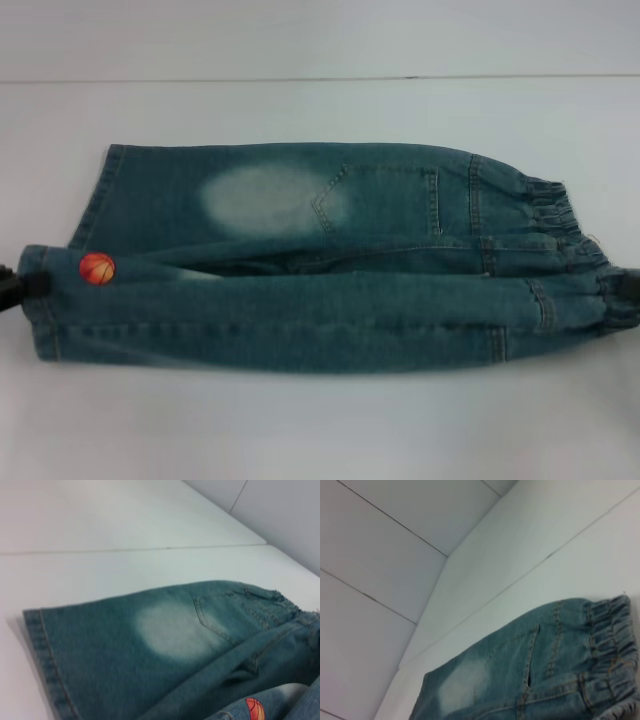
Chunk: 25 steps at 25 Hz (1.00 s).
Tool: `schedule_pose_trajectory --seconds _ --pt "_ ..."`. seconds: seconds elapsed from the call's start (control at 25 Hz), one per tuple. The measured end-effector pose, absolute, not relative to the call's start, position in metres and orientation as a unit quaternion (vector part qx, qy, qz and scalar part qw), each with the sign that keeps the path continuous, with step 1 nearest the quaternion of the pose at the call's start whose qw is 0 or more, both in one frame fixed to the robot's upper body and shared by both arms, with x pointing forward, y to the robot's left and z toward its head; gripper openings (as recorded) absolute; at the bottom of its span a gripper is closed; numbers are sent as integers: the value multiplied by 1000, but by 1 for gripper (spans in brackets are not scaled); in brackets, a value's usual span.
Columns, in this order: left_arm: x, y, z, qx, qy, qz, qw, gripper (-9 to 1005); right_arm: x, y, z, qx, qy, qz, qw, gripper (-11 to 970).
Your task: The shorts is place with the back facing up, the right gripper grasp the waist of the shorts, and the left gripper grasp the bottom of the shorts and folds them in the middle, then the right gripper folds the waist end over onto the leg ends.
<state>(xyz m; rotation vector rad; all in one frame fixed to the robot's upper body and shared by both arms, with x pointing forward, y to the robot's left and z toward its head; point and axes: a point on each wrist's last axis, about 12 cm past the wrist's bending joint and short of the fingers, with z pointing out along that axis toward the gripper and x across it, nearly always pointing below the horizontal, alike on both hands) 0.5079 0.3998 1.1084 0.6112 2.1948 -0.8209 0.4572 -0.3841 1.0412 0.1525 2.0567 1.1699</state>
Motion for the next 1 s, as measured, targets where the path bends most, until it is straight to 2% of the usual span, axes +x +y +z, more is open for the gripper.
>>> schedule_pose_trajectory --seconds 1.0 --pt "555 388 1139 238 819 -309 421 49 503 -396 1082 37 777 451 437 55"
